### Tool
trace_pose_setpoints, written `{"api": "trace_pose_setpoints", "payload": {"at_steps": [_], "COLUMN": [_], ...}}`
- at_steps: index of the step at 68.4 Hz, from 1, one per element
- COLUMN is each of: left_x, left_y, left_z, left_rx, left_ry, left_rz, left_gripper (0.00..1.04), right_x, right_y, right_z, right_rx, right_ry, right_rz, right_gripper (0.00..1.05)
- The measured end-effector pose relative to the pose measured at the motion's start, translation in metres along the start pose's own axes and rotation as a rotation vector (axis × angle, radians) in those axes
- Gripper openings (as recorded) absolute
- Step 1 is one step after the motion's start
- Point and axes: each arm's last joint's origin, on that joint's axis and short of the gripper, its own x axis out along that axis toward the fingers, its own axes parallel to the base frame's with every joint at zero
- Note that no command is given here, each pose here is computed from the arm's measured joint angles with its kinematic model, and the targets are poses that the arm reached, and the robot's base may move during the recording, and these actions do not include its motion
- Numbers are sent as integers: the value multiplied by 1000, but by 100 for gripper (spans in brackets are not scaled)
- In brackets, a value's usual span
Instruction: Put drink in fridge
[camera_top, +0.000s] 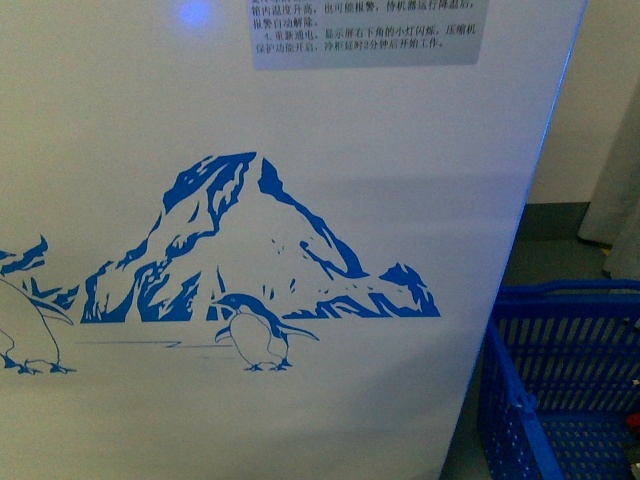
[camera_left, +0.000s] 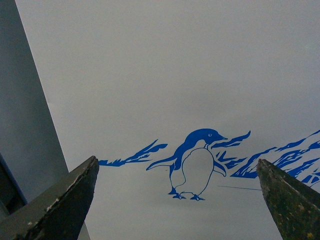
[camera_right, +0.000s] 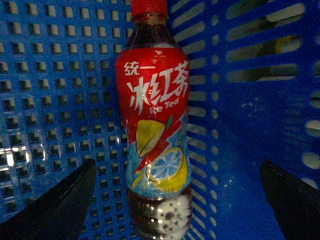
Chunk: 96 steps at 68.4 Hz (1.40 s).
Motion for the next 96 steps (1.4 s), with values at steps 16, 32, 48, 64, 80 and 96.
{"api": "trace_pose_setpoints", "payload": {"at_steps": [16, 32, 48, 64, 80, 96], "left_x": [0, 0, 0, 0, 0, 0], "left_y": [0, 0, 0, 0, 0, 0], "left_z": [0, 0, 0, 0, 0, 0], "left_rx": [0, 0, 0, 0, 0, 0], "left_ry": [0, 0, 0, 0, 0, 0], "left_rz": [0, 0, 0, 0, 0, 0], "left_gripper": [97, 97, 97, 97, 97, 97], "right_x": [34, 59, 74, 85, 89, 89], "right_y": [13, 16, 16, 21, 16, 15], "right_z": [3, 1, -6, -20, -24, -28], "right_rx": [6, 16, 35, 31, 39, 39], "right_ry": [56, 99, 137, 186, 187, 184], "right_rz": [13, -6, -5, -6, -27, -32], "right_gripper": [98, 98, 98, 98, 81, 53]}}
